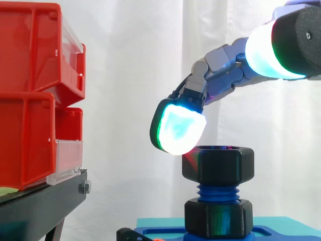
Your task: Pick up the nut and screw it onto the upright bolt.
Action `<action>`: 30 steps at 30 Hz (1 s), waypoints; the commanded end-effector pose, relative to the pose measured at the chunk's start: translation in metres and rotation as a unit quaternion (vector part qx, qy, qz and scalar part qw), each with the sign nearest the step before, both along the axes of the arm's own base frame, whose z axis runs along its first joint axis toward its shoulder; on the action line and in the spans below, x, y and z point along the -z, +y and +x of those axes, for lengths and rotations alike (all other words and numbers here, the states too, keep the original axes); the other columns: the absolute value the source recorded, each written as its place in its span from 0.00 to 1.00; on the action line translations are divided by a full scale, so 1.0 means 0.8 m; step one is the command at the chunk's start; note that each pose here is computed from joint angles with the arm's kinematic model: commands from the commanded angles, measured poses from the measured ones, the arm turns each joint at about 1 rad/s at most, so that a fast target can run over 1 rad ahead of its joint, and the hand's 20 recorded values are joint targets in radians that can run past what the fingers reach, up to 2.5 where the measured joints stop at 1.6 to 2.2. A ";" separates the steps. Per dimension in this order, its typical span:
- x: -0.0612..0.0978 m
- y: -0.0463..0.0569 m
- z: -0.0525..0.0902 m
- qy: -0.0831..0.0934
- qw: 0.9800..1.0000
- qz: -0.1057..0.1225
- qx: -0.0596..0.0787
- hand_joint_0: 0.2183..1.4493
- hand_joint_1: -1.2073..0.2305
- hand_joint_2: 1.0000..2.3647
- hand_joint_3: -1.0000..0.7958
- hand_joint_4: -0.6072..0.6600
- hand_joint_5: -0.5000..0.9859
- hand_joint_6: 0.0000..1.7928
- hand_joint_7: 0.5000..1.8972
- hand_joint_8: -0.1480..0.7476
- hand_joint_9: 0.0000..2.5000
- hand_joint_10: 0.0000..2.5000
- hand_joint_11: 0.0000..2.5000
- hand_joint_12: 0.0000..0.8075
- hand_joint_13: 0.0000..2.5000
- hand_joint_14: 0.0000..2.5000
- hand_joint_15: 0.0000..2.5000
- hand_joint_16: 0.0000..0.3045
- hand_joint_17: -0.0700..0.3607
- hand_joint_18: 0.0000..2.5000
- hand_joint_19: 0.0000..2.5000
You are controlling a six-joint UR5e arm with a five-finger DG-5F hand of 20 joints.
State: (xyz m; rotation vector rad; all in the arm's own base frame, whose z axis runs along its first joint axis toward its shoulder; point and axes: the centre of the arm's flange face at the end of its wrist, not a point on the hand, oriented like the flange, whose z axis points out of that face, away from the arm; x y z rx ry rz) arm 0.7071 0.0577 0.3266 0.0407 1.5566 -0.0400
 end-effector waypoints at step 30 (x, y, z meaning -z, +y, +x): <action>0.007 -0.062 -0.003 0.028 1.000 -0.011 -0.001 0.22 0.74 0.00 0.28 0.69 0.31 0.28 0.57 0.48 0.26 0.00 0.00 0.37 0.16 0.00 0.00 0.10 0.32 0.00 0.00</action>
